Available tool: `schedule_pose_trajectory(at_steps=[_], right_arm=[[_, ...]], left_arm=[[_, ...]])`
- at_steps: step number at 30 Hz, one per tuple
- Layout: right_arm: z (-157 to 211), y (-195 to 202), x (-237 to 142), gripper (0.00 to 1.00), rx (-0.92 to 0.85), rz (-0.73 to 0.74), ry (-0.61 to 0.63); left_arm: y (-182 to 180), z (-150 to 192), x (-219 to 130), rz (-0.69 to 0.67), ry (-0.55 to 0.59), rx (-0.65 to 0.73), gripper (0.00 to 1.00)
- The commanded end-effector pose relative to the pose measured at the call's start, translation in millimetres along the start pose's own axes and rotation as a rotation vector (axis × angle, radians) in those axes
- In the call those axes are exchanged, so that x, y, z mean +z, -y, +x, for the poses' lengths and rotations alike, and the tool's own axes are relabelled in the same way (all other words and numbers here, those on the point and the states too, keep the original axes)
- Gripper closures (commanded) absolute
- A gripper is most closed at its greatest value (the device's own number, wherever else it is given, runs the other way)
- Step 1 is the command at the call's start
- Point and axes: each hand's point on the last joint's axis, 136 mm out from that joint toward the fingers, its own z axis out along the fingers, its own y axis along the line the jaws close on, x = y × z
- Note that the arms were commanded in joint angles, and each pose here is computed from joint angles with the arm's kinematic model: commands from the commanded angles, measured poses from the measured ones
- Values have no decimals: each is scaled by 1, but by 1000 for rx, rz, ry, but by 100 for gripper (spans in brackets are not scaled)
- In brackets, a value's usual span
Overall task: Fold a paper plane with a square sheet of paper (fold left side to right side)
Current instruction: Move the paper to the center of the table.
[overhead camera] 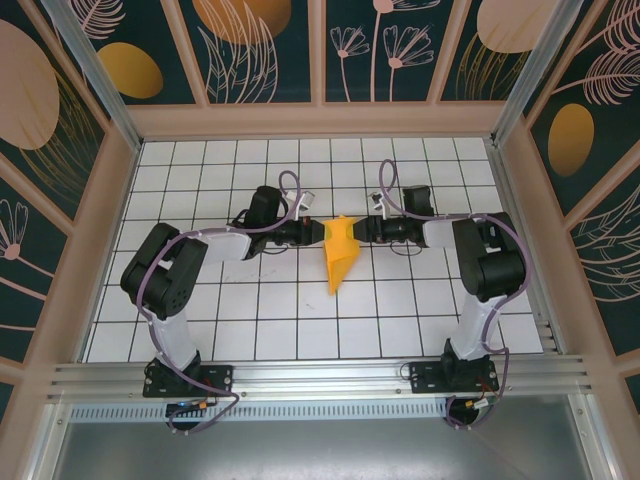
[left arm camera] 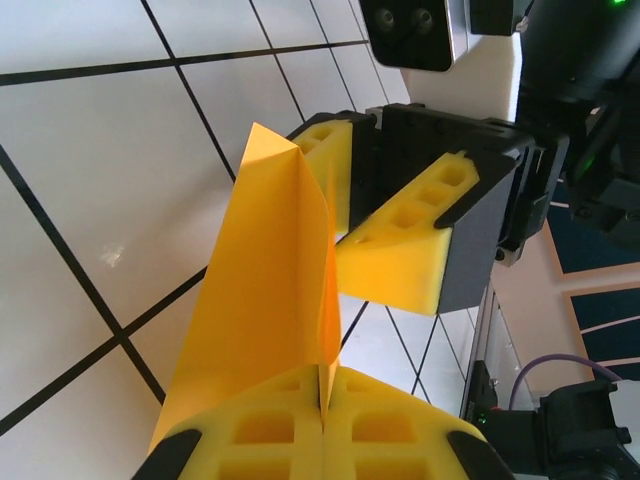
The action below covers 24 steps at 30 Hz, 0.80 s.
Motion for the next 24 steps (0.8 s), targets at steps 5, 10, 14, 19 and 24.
schedule_pose_trajectory(at_steps=[5,10,14,19,24], right_arm=[[-3,-10,1,83,-42,-33,21],[-4,-15,1,92,-8,20,22],[-4,-19,3,93,41,85,10],[-5,-26,6,93,91,144,-10],[-6,-24,13,92,143,208,-48]], left_arm=[[-13,-2,-2,-10,16,-10,78],[-28,-20,-36,-153,96,12,47],[-25,-34,-69,-260,150,53,37],[1,-29,-86,-258,138,101,42],[31,10,-68,-156,41,107,46]])
